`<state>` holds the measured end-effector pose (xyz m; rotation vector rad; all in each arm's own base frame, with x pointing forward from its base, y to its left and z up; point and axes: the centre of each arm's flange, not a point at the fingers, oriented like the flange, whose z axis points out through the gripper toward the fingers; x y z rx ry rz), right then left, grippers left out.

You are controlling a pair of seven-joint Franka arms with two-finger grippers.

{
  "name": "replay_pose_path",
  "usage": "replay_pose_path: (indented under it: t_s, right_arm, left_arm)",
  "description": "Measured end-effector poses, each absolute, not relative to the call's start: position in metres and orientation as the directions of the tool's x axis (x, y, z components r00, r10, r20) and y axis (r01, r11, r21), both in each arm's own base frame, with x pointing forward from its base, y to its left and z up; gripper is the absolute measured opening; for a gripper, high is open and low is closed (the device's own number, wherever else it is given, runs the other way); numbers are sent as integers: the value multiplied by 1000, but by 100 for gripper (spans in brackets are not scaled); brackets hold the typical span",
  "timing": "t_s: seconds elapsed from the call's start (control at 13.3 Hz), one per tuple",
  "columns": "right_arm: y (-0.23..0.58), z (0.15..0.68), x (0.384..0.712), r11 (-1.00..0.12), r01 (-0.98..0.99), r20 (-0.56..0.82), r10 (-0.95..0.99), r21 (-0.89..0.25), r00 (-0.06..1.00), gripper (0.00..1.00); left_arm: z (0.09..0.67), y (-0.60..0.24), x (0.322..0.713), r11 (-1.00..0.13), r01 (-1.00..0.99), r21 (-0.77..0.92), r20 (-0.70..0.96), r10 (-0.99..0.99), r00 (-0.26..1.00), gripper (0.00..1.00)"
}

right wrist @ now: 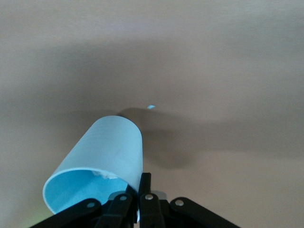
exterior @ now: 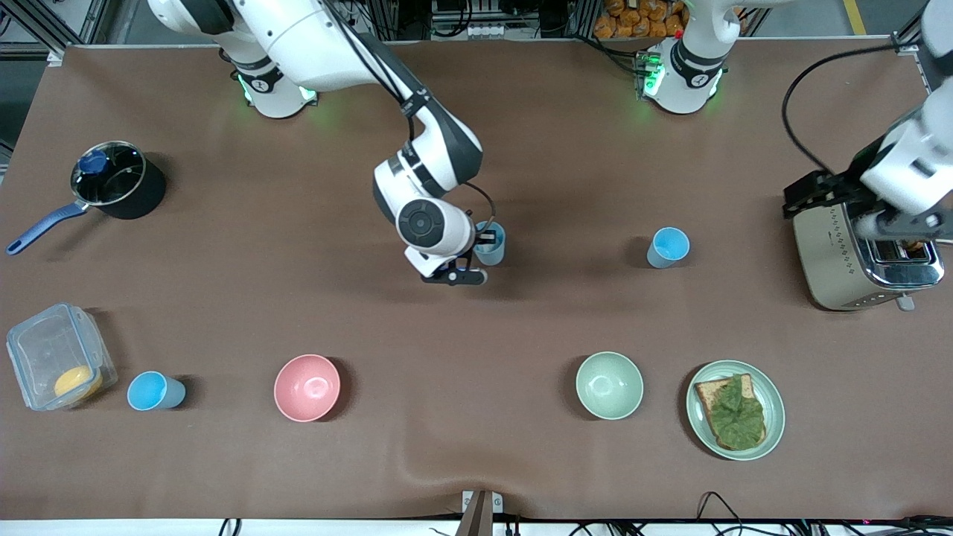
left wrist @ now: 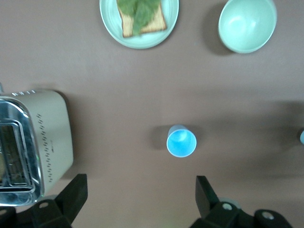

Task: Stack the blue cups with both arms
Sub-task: 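Set the cup down with the right gripper while the left gripper reaches another cup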

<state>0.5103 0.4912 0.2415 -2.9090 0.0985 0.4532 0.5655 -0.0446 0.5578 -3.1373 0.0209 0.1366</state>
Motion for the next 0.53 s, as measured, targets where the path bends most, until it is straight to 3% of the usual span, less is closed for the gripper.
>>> replay_pose_path:
  t_s: [0.45,0.53]
  right_arm:
    - [522,230,497,-968,-95,-285,-25,-234,958,4]
    - [523,229,498,-967,-97,-285,-26,-236,958,9]
  left_arm:
    - [481,-75,573,-999,-51,13,-76,-52,996,100]
    - [462,-85,570,-999,-40,27,-67,-42,997,100]
